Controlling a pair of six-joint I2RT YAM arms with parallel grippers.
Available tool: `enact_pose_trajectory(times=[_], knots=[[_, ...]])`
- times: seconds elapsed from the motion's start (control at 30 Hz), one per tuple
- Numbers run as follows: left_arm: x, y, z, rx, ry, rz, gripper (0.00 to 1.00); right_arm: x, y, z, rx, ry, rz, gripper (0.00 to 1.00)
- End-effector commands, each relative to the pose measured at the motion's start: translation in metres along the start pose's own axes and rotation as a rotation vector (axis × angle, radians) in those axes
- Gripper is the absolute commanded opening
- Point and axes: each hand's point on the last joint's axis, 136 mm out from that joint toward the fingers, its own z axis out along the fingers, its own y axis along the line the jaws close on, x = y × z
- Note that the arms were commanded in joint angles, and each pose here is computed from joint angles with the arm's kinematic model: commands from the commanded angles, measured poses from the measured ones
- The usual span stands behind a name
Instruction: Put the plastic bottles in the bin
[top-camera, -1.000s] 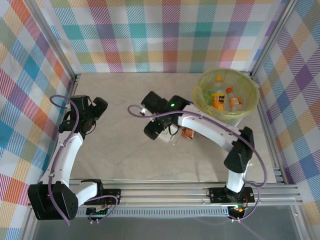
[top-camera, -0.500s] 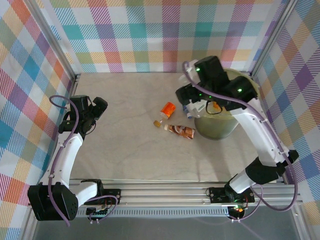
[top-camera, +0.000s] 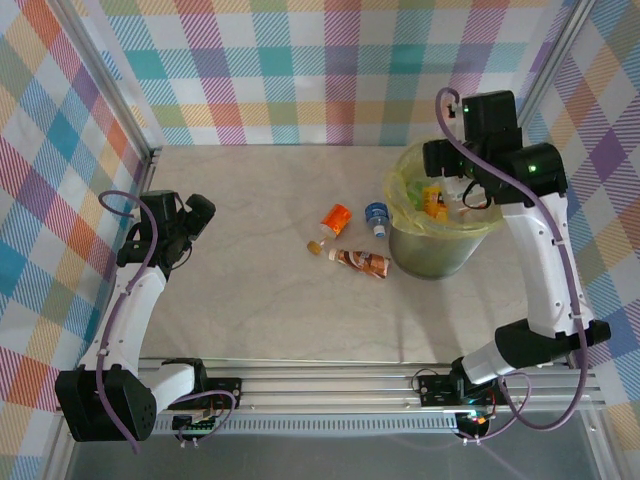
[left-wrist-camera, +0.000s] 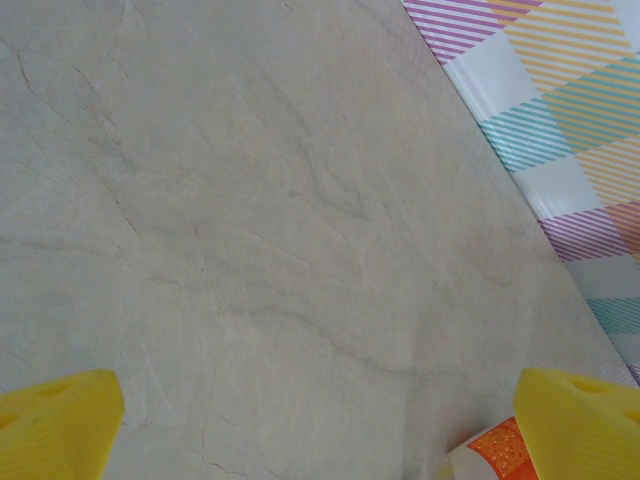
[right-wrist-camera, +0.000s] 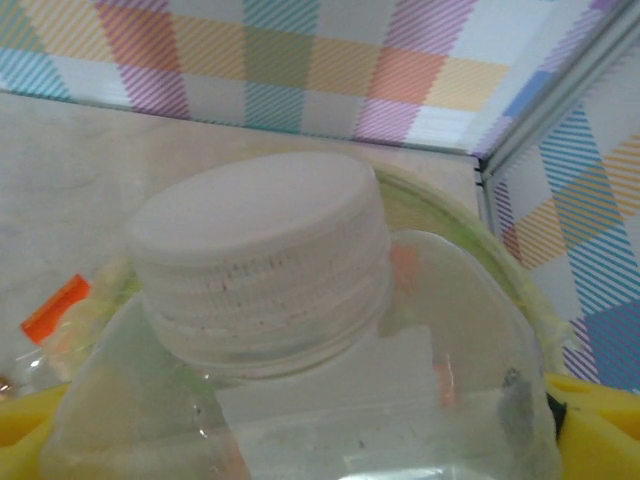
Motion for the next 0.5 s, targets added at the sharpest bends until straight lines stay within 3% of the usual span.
enact_pose_trajectory(times=[0.0, 0.47], knots=[[-0.008, -0.014, -0.011, 0.045, -0.025, 0.02, 1.0, -0.002, -0.011, 0.014, 0.04, 0.012, 0.043, 0.9], [-0.009, -0.014, -0.015, 0.044, -0.03, 0.027, 1.0, 0.026, -0.035, 0.073, 0.143, 0.184, 0.081, 0.91]])
